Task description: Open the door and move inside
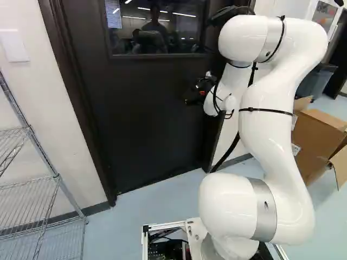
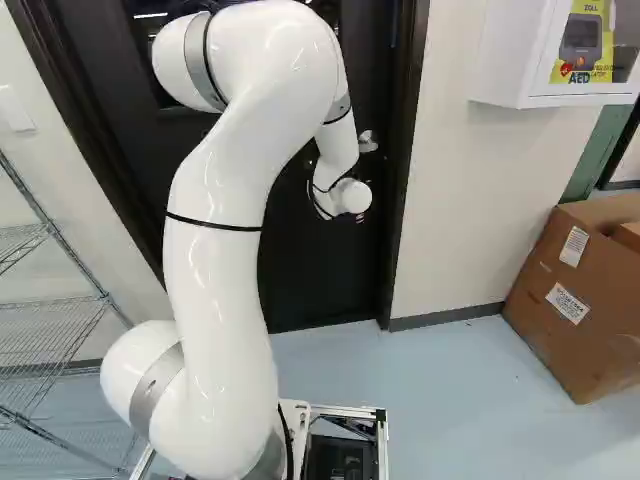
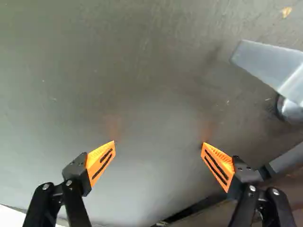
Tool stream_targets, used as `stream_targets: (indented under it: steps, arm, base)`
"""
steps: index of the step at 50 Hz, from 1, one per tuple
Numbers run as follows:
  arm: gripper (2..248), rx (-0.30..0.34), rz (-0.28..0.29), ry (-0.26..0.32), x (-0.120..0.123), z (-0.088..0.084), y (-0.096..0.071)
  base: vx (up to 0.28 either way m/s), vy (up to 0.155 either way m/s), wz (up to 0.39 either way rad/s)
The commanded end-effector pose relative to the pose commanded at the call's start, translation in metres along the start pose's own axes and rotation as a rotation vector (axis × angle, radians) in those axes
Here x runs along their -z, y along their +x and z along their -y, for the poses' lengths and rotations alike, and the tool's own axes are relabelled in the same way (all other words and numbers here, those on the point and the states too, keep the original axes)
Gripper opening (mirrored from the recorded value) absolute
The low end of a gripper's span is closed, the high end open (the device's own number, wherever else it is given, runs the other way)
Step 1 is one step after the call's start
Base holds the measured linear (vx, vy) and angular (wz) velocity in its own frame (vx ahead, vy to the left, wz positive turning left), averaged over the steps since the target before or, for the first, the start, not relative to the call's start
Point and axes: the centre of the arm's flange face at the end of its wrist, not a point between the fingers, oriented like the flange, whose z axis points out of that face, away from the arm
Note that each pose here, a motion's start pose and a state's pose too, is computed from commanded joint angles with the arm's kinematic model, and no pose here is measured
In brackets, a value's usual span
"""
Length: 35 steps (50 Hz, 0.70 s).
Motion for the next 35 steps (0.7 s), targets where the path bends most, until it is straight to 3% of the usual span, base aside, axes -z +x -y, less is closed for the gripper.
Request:
stream_targets:
  steps: [35]
  arm:
    - [247,0.075,-0.066,0.082,-0.073,0.014,0.016]
  base:
    - [0.000,0.000,0.000]
